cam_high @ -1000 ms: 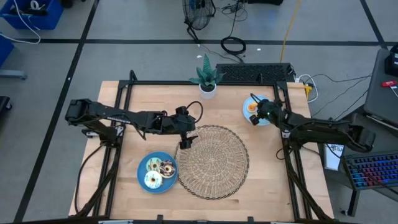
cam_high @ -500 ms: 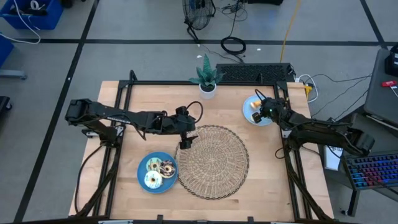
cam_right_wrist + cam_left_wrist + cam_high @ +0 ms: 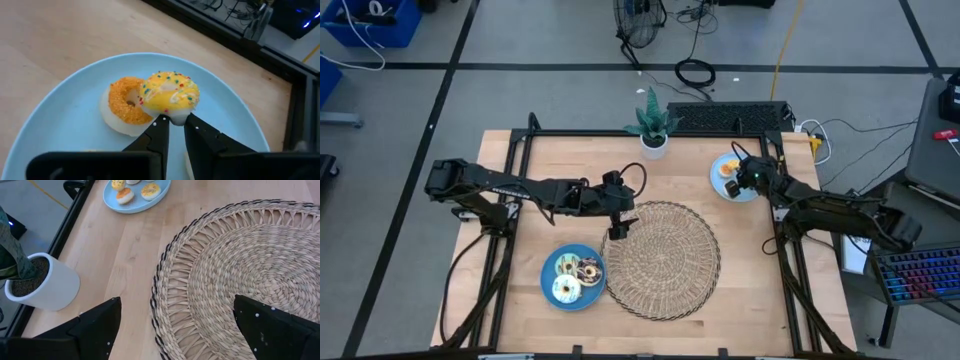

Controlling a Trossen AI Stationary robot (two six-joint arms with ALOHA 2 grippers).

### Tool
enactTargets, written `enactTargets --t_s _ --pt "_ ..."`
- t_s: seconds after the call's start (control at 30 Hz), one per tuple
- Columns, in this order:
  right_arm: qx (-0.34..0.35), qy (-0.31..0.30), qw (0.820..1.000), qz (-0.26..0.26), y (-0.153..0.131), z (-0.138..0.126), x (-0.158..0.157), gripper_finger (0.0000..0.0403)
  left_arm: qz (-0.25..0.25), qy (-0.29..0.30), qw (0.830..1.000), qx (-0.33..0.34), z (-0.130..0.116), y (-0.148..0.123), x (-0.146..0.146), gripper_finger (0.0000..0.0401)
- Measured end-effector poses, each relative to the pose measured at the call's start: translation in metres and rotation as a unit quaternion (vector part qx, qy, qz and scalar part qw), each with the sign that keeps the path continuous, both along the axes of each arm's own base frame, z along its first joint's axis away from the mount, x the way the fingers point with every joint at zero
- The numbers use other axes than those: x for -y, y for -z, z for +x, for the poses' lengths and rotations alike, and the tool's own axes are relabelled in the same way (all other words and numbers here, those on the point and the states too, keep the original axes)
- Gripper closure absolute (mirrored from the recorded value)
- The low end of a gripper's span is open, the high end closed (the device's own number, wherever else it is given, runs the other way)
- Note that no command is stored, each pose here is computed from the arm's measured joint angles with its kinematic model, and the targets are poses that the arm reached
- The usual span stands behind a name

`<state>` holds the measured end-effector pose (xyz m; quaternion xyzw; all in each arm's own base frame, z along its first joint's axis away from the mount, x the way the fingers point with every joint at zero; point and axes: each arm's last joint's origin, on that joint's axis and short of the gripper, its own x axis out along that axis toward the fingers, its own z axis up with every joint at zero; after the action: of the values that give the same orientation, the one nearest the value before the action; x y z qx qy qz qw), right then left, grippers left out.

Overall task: Pick & Place donuts
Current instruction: Put the small yellow donut on the light blue plate

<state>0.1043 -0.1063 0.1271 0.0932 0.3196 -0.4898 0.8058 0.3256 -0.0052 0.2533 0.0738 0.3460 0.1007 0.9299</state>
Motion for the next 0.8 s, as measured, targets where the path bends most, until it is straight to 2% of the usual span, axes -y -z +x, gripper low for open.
enactTargets --t_s 0.23,0.5,0.8 --pt "0.004 0.007 1.000 -0.003 -0.0007 -0.0012 0.0019 0.0355 0.000 0.000 1.000 0.000 0.0000 0.0000 0.0000 0.0018" --pt "0.016 0.006 1.000 -0.013 -0.0029 0.0002 0.0031 0.0356 0.000 0.000 1.000 0.000 0.0000 0.0000 0.0001 0.0029" --pt "-0.004 0.028 0.999 -0.025 -0.0026 -0.0017 0.0036 0.0373 -0.004 0.000 1.000 0.001 0.0000 0.0000 0.0002 0.0024"
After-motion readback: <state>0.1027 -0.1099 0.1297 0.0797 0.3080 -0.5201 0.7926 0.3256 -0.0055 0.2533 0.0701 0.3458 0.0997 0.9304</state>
